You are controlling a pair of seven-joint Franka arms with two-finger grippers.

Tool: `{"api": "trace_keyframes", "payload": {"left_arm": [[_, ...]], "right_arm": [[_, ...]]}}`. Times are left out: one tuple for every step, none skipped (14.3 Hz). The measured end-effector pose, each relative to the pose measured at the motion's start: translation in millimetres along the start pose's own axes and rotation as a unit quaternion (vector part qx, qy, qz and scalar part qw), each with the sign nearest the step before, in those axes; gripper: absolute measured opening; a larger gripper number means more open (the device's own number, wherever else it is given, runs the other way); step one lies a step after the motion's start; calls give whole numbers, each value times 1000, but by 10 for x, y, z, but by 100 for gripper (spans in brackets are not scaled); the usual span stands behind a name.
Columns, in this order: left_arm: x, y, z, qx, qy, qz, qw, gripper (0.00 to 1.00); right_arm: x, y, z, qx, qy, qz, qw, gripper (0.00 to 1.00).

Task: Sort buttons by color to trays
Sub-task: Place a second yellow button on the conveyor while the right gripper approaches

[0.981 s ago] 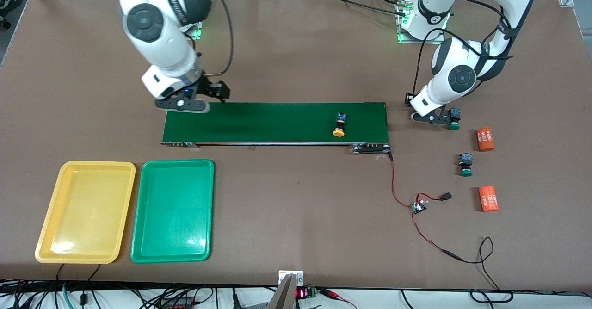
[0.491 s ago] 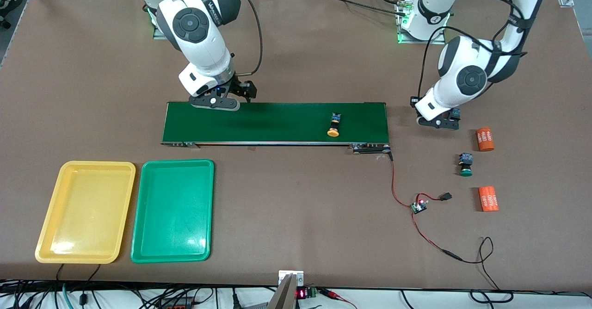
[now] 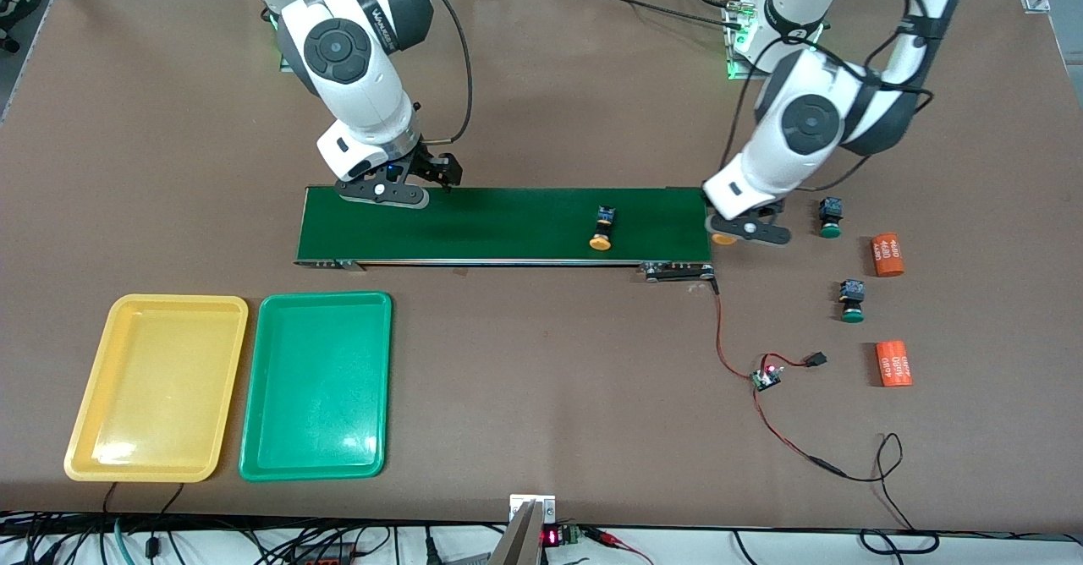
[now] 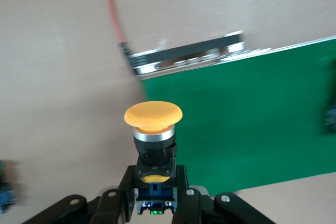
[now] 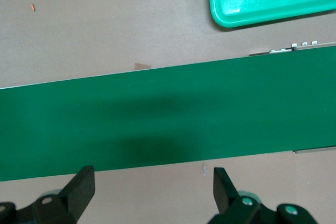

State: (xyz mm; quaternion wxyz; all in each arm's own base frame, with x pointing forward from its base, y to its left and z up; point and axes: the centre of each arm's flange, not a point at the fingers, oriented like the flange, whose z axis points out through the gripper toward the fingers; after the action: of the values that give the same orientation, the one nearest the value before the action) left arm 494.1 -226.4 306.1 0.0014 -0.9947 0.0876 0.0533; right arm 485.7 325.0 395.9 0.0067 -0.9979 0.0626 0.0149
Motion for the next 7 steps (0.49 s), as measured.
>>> {"api": "trace_keyframes", "payload": {"left_arm": [[21, 191, 59, -6, 8, -7, 1000, 33], [35, 353, 147, -13, 15, -12, 1000, 33], [35, 479, 257, -19, 17, -14, 1000, 33], [31, 551, 354, -21, 13, -14, 1000, 33], [29, 578, 424, -22, 9, -14, 1000, 33], [32, 575, 462, -23, 6, -15, 1000, 33], [37, 562, 475, -22, 4, -16, 1000, 37]], "right_arm": [[26, 30, -10, 0, 1, -1, 1000, 100], [53, 63, -18, 1, 1, -2, 1000, 100], [74, 89, -25, 1, 2, -3, 1000, 100], [88, 107, -29, 1, 2, -3, 1000, 100], [95, 115, -29, 1, 2, -3, 1000, 100], [96, 117, -30, 1, 2, -3, 1000, 100], [95, 116, -30, 1, 2, -3, 1000, 100]]}}
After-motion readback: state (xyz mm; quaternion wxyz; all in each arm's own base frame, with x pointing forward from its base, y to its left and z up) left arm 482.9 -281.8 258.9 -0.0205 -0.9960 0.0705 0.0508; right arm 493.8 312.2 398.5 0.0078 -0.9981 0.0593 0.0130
